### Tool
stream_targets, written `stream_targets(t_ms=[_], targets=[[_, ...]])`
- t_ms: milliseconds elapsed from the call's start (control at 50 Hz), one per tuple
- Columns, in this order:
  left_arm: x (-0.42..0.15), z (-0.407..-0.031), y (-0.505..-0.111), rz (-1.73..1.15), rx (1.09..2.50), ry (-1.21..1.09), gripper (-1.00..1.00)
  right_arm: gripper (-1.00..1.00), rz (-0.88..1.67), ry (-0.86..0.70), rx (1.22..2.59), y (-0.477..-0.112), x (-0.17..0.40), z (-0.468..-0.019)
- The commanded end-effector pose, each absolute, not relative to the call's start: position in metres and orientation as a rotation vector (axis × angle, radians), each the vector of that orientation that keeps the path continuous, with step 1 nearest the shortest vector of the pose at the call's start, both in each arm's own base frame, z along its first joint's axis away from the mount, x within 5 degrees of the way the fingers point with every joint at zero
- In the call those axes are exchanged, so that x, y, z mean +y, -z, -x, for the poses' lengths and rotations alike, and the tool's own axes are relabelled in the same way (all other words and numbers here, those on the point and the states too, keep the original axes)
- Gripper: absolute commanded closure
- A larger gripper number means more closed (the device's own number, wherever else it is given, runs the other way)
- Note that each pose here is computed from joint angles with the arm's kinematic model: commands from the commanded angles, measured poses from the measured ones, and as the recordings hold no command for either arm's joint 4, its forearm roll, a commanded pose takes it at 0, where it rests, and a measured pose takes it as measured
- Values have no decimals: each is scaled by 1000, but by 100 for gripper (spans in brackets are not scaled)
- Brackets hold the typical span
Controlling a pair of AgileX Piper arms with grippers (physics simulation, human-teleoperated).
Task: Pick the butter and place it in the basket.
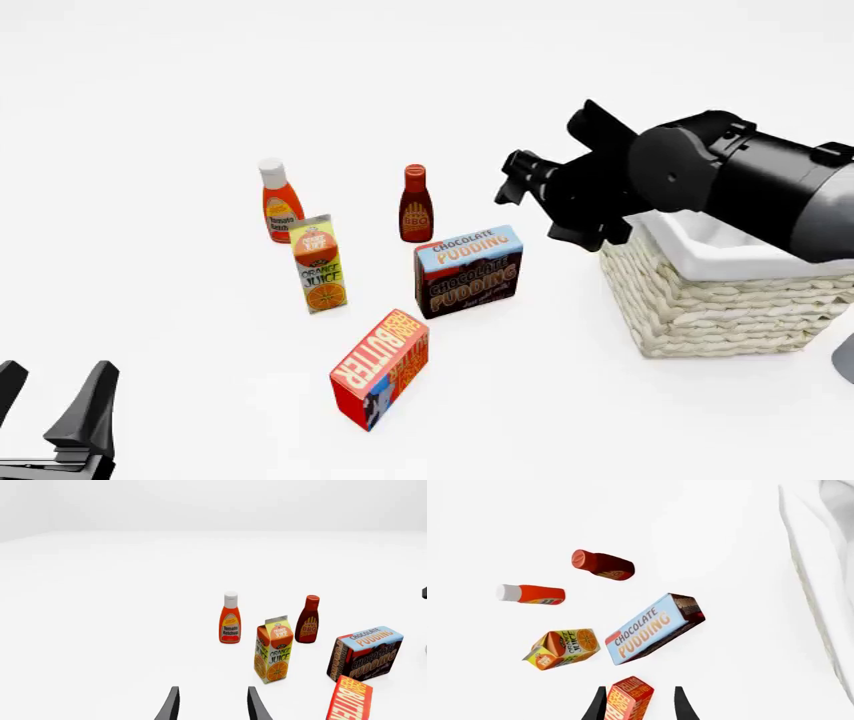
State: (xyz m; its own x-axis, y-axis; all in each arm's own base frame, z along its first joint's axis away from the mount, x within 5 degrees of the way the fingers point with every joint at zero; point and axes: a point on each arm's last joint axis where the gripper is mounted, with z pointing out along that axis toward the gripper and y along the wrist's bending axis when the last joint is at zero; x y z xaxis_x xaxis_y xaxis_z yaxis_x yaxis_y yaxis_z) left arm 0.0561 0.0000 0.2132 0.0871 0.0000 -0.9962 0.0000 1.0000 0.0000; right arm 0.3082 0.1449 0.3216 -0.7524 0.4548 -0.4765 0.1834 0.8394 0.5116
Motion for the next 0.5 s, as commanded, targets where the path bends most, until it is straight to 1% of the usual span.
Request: stream_targets(t_ms=[20,500], targets=[[0,-56,-213,0,1484,0,-100,-100,-468,-590,2408,-321,145,-309],[0,-56,-213,0,1484,0,-100,-100,-468,-590,2408,-321,145,-309]])
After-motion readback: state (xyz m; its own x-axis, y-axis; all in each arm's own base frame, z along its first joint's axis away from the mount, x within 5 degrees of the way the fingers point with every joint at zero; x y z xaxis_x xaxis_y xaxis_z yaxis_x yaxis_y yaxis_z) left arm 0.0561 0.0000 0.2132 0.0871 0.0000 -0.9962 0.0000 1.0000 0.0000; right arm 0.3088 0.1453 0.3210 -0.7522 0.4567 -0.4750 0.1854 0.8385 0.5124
